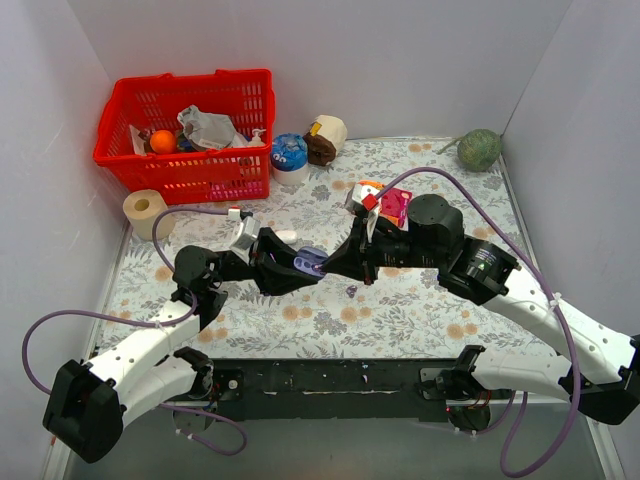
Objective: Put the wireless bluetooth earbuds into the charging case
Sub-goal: Place the earbud in the charging case, then pick up the earbud from the center of the board.
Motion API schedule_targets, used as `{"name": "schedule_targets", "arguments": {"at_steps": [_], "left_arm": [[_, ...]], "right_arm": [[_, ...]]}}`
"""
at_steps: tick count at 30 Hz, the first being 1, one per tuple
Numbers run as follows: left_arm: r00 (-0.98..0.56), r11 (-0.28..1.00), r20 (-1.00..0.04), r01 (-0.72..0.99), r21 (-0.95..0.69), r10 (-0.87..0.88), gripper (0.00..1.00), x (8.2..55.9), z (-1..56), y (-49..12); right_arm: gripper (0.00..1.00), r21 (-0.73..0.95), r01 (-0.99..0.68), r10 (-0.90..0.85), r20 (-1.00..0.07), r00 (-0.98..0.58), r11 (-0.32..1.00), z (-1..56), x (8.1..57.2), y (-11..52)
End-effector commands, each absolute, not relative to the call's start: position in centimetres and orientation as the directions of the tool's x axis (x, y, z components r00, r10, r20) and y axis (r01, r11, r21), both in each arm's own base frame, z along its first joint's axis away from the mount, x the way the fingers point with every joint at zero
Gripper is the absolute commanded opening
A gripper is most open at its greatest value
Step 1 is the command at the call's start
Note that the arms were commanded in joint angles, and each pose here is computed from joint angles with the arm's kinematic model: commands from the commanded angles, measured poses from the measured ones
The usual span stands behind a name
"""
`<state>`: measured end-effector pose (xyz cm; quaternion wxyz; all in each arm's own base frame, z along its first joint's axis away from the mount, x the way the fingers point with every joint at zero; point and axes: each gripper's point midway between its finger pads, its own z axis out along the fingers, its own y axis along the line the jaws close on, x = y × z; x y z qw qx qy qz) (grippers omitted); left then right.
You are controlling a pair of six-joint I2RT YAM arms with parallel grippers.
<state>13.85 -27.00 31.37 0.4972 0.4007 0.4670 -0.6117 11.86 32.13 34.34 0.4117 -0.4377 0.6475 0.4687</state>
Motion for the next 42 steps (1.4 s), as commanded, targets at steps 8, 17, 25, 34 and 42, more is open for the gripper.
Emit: {"name": "schedule_targets", "arguments": {"at_steps": [8,17,25,34,42], "left_arm": [[-0.135,-0.053,-0.945,0.991,-0.124,-0.298,0.0,13.8,33.0,-26.6],[-0.134,-0.061,-0.943,0.991,-0.121,-0.305,0.0,13.7,33.2,-26.6],[-0.143,-0.056,-0.945,0.99,-0.132,-0.293,0.0,13.8,32.7,-26.6],[-0.144,-0.031,-0.945,0.989,-0.141,-0.295,0.0,13.8,32.1,-26.4],[-0.095,-0.006,-0.916,0.995,-0.101,-0.39,0.0,11.7,33.8,-24.6]], "right_arm": [[0.01,0.257,-0.956,-0.214,-0.935,-0.282,0.139,34.0,11.1,32.7],[0.01,0.256,-0.957,-0.244,-0.927,-0.284,0.137,33.7,11.0,32.8],[0.45,0.217,-0.95,-0.15,-0.955,-0.254,0.225,37.1,12.3,31.7],[0.5,0.151,-0.864,0.022,-0.987,-0.16,0.481,41.5,15.2,26.9],[0.44,0.253,-0.697,-0.095,-0.903,-0.419,0.67,25.5,17.3,25.7]]}}
